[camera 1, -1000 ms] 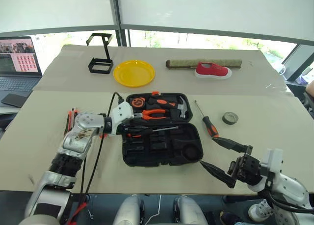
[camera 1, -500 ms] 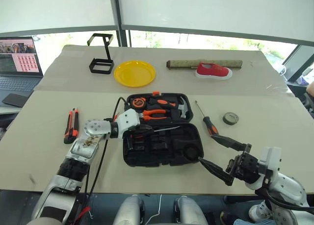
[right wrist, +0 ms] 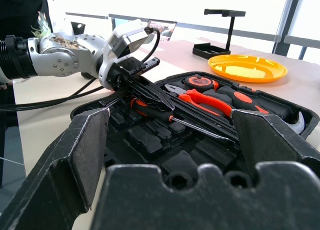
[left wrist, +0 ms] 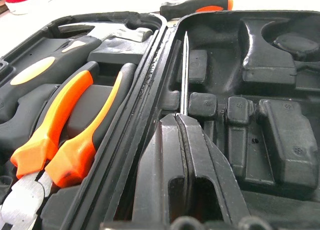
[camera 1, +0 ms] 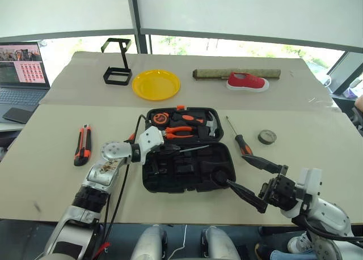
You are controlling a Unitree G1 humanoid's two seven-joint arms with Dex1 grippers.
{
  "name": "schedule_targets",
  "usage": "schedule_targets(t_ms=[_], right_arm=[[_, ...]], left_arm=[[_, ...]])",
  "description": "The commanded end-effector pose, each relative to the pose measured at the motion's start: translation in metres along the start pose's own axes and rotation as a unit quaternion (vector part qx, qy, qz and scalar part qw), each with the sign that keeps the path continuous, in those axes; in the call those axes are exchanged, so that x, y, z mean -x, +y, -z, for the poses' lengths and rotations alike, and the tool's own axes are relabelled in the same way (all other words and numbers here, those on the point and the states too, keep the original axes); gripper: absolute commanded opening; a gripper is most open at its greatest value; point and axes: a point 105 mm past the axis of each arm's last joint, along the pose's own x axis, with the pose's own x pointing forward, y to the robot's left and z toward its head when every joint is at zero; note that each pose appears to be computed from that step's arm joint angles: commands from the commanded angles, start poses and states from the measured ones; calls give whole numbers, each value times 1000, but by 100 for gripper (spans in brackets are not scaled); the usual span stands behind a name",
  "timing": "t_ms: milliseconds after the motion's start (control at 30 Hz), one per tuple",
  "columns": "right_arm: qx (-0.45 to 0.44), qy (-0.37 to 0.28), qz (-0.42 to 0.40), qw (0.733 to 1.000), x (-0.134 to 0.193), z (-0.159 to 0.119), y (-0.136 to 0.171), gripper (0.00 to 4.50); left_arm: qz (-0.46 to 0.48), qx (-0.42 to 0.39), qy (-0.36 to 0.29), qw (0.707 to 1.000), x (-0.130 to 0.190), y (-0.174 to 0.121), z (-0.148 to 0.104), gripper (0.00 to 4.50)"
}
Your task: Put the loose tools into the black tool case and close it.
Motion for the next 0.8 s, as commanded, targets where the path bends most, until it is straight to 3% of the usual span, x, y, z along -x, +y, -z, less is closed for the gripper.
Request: schedule_targets(t_ms=[33,333,533,633,733,800], right_arm=[[10,-13,-9,1000,-4,-8,4,450],[10,-13,-6,1000,-9,-7,2,450],[3,-7,0,1000,-11,-6,-3,450],[8,-10,24,1000,-6,-10,-11,450],[24,3,82,996,10,-13,-23,450],[32,23,124,992,25,-12,-31,450]], left_arm=[[18,-4,21,1000,-5,-12,9,6],[84,-61,119,987,-8,-34,41,6],[63,-38,106,992,-12,-29,38,6],[39,-12,10,999,-2,-18,8,6],[-10,29,-94,995,29,1,-22,86],[-12,43,-124,991,49,3,-29,157]])
